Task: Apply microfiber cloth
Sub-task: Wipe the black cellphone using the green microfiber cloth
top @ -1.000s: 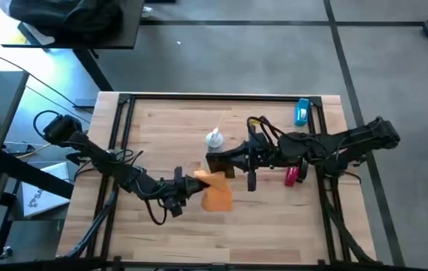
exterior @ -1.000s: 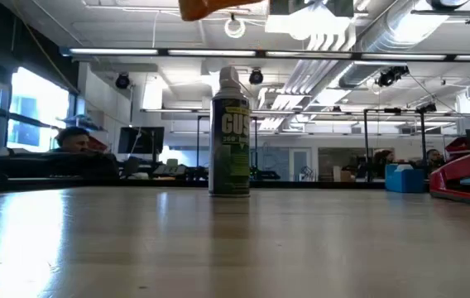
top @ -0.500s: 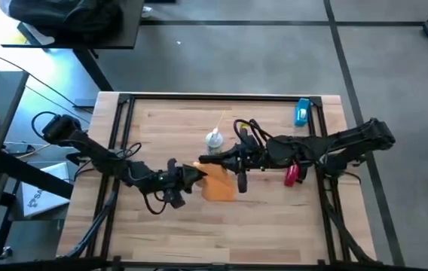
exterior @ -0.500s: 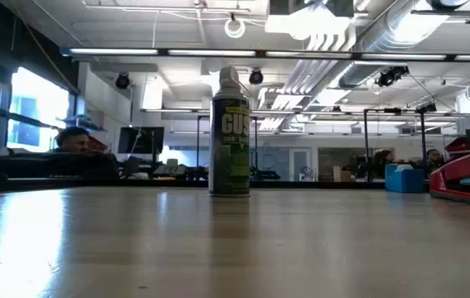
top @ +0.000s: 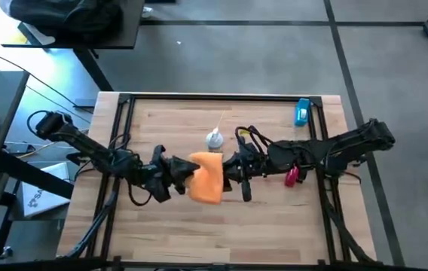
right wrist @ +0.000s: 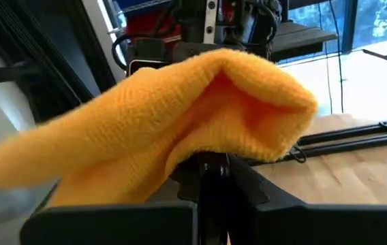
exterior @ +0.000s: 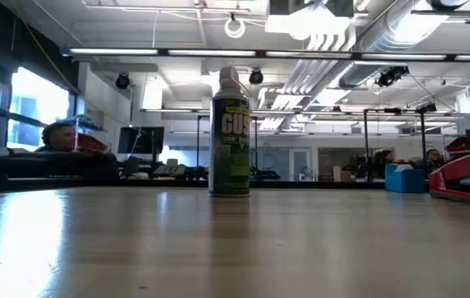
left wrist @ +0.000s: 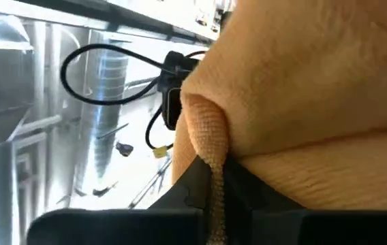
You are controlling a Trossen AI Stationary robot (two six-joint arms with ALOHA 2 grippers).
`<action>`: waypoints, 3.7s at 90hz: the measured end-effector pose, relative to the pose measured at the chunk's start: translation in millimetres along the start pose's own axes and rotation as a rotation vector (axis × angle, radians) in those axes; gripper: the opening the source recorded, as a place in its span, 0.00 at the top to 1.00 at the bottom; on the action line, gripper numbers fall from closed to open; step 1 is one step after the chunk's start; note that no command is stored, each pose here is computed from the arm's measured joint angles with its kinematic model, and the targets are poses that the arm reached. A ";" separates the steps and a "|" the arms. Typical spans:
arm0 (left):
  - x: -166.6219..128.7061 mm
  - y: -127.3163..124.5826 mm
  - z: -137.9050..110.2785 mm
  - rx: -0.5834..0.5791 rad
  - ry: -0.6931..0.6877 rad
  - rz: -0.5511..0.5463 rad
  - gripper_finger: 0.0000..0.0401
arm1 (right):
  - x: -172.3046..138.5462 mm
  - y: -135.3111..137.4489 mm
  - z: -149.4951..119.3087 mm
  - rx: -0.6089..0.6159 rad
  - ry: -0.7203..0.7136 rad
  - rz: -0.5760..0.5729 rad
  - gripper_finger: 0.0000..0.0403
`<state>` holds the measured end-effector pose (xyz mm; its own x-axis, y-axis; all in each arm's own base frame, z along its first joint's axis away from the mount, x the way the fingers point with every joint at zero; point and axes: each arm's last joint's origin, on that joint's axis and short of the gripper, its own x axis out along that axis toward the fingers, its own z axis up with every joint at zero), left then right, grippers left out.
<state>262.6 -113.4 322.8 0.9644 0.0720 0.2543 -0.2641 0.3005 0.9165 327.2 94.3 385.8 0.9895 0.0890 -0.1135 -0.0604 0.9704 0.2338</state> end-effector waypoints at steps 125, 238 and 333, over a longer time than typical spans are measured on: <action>-99.2 -8.0 -54.3 -0.979 0.243 -0.095 1.00 | 64.3 16.2 -123.8 -1.021 0.478 -0.397 0.98; -154.9 -85.4 -135.5 -1.659 0.509 -0.183 1.00 | 123.5 28.4 -226.2 -1.779 0.439 0.101 0.98; -97.5 -107.8 -136.0 -1.517 0.354 -0.415 1.00 | 193.3 8.3 -231.6 -1.701 0.256 0.649 0.98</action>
<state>198.5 -23.4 157.2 0.9738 -0.1101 -0.1990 0.0488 0.9558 -0.2899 487.6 171.6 142.2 0.7268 0.3684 -0.5797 -0.5923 -0.0913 -0.8005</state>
